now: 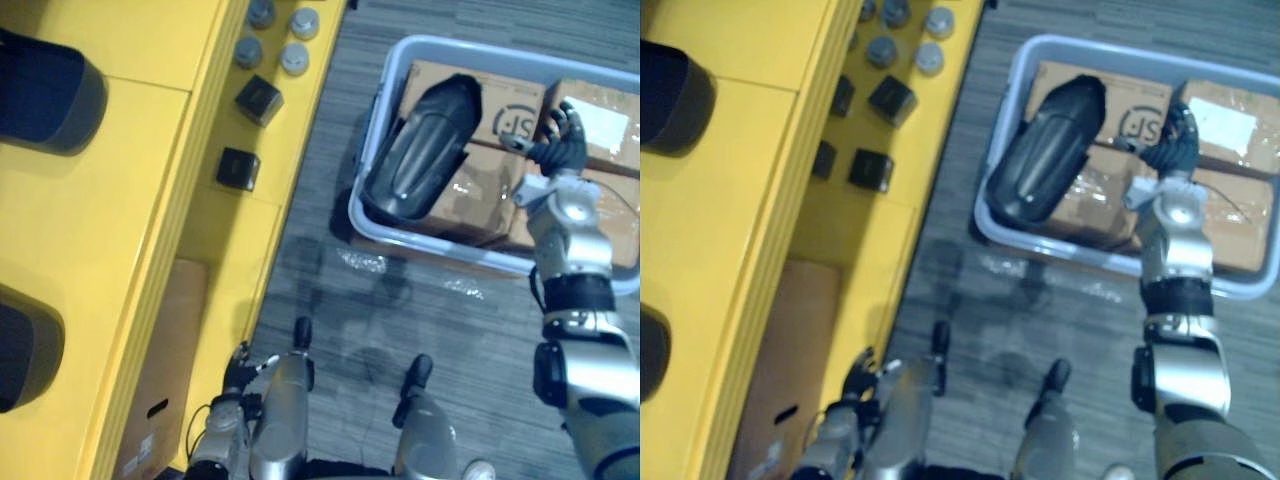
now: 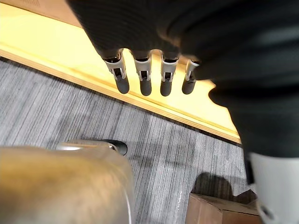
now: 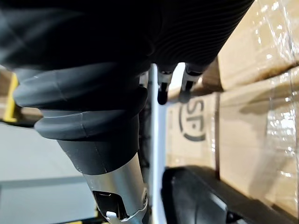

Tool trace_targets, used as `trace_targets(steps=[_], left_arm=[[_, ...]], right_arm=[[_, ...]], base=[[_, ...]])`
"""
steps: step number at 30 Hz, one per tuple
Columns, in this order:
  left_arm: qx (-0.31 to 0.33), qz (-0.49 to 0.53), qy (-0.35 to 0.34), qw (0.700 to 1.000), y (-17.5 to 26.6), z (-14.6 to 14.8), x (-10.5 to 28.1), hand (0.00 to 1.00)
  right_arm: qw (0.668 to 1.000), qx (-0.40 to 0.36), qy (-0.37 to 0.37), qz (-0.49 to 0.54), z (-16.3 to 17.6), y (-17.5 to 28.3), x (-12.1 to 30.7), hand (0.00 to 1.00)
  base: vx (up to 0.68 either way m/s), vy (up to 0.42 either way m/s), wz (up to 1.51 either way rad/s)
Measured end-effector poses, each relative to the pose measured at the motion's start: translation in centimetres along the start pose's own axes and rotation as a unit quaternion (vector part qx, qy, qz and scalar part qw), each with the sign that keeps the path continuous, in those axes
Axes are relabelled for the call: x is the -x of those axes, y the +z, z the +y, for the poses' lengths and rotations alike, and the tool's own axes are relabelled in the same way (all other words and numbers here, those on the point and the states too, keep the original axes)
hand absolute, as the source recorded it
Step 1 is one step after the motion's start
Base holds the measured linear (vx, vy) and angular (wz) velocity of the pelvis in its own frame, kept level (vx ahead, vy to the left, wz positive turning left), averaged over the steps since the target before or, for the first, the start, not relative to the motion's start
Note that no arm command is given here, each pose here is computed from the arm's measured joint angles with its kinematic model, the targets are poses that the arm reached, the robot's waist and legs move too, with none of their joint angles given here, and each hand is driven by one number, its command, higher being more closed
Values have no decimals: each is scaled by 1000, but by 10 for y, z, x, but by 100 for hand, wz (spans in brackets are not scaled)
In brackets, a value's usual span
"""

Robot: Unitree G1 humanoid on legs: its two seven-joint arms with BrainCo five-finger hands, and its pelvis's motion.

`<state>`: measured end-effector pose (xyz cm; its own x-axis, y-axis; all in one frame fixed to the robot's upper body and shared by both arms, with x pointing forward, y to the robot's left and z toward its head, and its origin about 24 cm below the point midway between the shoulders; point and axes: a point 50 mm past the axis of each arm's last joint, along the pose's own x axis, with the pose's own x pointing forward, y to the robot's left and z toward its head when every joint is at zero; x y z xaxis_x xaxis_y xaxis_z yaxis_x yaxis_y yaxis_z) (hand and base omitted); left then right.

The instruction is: Walk over and take plastic housings, then place them on the shelf

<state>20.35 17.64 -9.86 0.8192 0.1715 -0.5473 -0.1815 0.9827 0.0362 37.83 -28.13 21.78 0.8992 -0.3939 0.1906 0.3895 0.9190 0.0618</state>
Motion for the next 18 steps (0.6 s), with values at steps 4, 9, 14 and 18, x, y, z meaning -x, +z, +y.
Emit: trace_targets(steps=[4,9,14,18], left_arm=[[-6,-6,-13,1000,4,-6,-2,0],[-13,-10,-35,999,6,-18,-2,0],[-1,-10,-38,999,8,-20,-3,0],[0,-9,-39,999,8,-20,-3,0]], right_arm=[[1000,24,-6,7,-2,3,-2,0],[993,116,-13,-6,-2,8,-4,0],[985,165,-45,-25,-6,15,-5,0],[983,175,-55,-5,-7,11,-5,0]], base=[[-41,10,0],[-33,0,2],[-18,3,2],[-8,2,0]])
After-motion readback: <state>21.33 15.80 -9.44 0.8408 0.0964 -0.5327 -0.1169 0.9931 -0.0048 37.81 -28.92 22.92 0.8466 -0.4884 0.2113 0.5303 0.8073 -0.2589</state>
